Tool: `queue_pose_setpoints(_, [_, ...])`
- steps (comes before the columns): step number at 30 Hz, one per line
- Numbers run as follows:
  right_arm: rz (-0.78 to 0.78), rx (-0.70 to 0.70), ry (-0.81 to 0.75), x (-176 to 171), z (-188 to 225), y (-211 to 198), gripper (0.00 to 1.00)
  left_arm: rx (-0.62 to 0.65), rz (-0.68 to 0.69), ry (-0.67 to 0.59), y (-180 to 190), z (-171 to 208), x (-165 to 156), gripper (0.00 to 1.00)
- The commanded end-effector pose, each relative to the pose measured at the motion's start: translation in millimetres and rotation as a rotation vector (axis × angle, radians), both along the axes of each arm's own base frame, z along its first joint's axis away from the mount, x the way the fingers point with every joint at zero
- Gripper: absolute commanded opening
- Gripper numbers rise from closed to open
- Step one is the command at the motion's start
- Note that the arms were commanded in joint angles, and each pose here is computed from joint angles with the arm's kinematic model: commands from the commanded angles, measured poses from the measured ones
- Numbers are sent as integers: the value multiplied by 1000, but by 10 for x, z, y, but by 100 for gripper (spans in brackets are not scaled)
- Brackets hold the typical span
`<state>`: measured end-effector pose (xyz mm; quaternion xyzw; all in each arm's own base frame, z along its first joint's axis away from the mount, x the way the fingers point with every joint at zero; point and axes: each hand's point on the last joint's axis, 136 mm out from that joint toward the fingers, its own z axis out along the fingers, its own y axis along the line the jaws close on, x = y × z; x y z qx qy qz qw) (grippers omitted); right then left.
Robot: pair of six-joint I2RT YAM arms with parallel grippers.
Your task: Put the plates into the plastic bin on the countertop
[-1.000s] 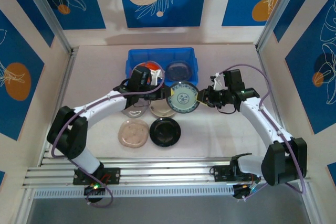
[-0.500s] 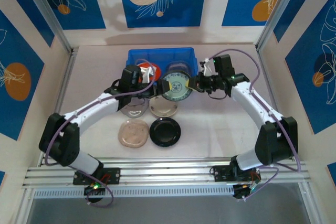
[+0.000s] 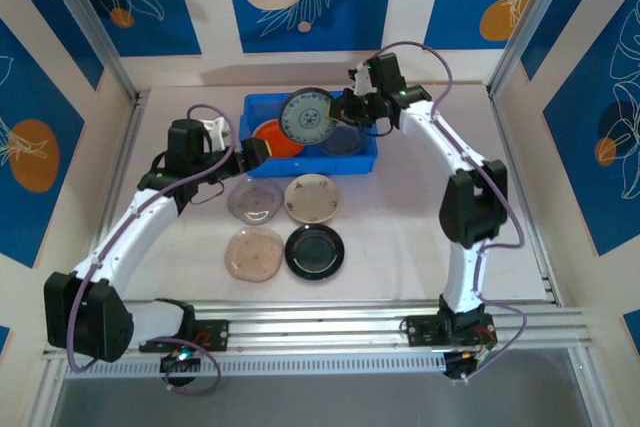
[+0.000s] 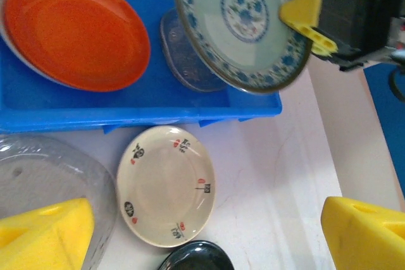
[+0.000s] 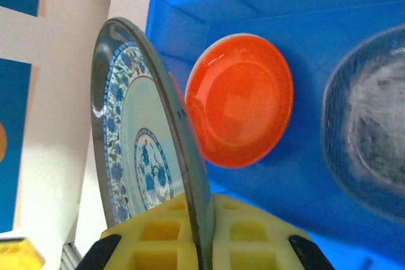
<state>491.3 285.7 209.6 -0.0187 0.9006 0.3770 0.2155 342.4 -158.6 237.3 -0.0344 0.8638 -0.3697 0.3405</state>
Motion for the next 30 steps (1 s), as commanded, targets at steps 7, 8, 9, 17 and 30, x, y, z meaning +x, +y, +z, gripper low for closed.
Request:
queue_pose_setpoints(7, [14,-41,83,231,-467,372,0,26,18,10,148,-109,-56,91])
queue_pose_setpoints(8, [6,-42,90,258,-520,386,0,26,18,15,145,-131,-62,91])
queue_pose_setpoints(9, [1,-42,97,278,-559,398,0,25,19,17,153,-145,-62,91])
queue_pose_setpoints(17, [-5,-28,162,355,-904,534,0,16,18,41,148,-271,-47,91])
queue_pose_setpoints(30, [-16,-70,184,373,-1142,674,5,19,21,58,161,-340,4,91])
